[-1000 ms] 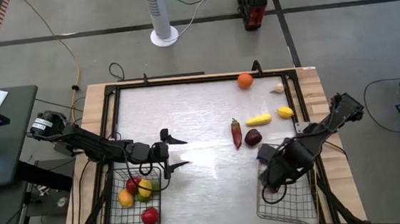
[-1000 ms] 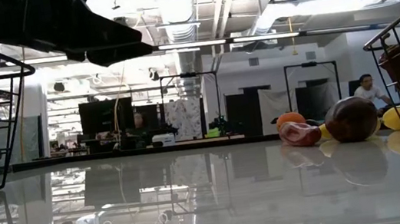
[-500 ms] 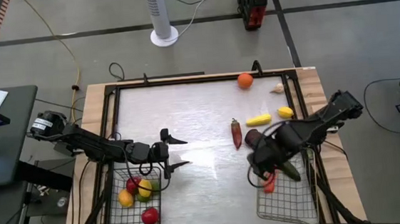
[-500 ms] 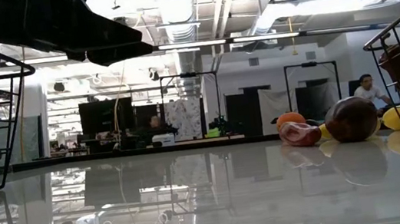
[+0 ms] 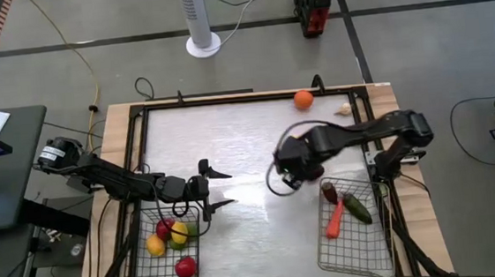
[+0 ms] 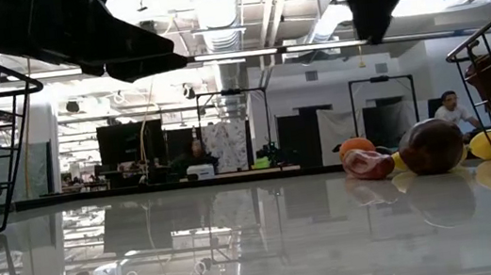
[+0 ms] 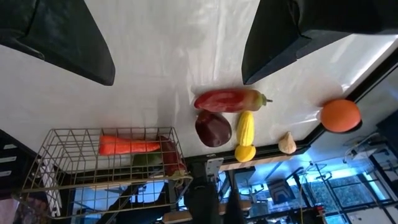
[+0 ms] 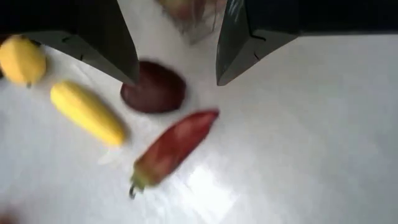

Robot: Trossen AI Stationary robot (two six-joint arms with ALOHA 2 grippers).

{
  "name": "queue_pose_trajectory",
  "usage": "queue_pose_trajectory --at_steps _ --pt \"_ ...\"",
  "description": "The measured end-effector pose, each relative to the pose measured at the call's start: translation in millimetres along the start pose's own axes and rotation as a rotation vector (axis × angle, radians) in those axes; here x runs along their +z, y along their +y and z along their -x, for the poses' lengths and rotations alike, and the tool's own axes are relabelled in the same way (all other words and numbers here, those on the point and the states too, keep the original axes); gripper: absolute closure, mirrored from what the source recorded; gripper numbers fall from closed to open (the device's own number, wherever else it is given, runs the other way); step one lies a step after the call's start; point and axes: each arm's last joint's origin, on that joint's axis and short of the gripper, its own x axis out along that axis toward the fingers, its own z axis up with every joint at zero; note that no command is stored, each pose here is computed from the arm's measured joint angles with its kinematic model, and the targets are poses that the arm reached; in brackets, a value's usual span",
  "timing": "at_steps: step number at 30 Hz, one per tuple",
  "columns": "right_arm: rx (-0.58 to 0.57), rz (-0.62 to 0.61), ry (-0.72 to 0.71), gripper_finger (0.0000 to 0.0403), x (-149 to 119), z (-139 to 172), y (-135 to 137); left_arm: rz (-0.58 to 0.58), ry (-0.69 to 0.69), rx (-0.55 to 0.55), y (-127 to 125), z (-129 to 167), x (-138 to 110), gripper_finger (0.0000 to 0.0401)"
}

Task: Sort produce into baskets
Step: Put the red chili pepper into the gold wire basket

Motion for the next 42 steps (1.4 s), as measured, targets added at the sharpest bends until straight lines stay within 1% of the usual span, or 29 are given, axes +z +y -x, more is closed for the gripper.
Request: queue_pose_trajectory --at_steps 7,10,16,20,25,29,31,37,39,42 --pt "-0.065 0.01 0.035 0.0164 53 -46 -22 0.024 0.0 -0.005 0 0 0 0.006" --pt "-0.097 0.029 -0.005 0.0164 73 -62 -32 0.029 0.003 -0.005 0 0 0 0.006" --pt "-0.091 0.05 -0.112 0.0164 100 -79 -39 0.065 0.007 -0.001 0 0 -1 0.006" --pt "-0.11 0.034 -0.116 0.0164 109 -87 -49 0.091 0.02 -0.001 0 0 -2 0.006" --pt "-0.127 0.003 -0.11 0.0164 116 -91 -64 0.119 0.041 -0.002 0 0 -4 0.006" --pt "-0.13 0.006 -0.114 0.0164 119 -92 -69 0.13 0.064 -0.002 0 0 -6 0.006" --pt "-0.127 0.007 -0.125 0.0164 119 -99 -70 0.14 0.07 -0.001 0 0 -7 0.006" --pt "-0.132 -0.015 -0.117 0.0164 99 -137 -80 0.147 0.087 -0.007 -2 1 -9 0.006" --pt "-0.122 -0.035 -0.14 0.0164 94 -144 -82 0.143 0.087 -0.009 -2 1 -9 0.006" --pt "-0.12 -0.058 -0.137 0.0164 89 -148 -84 0.126 0.082 0.004 -2 1 -8 0.006"
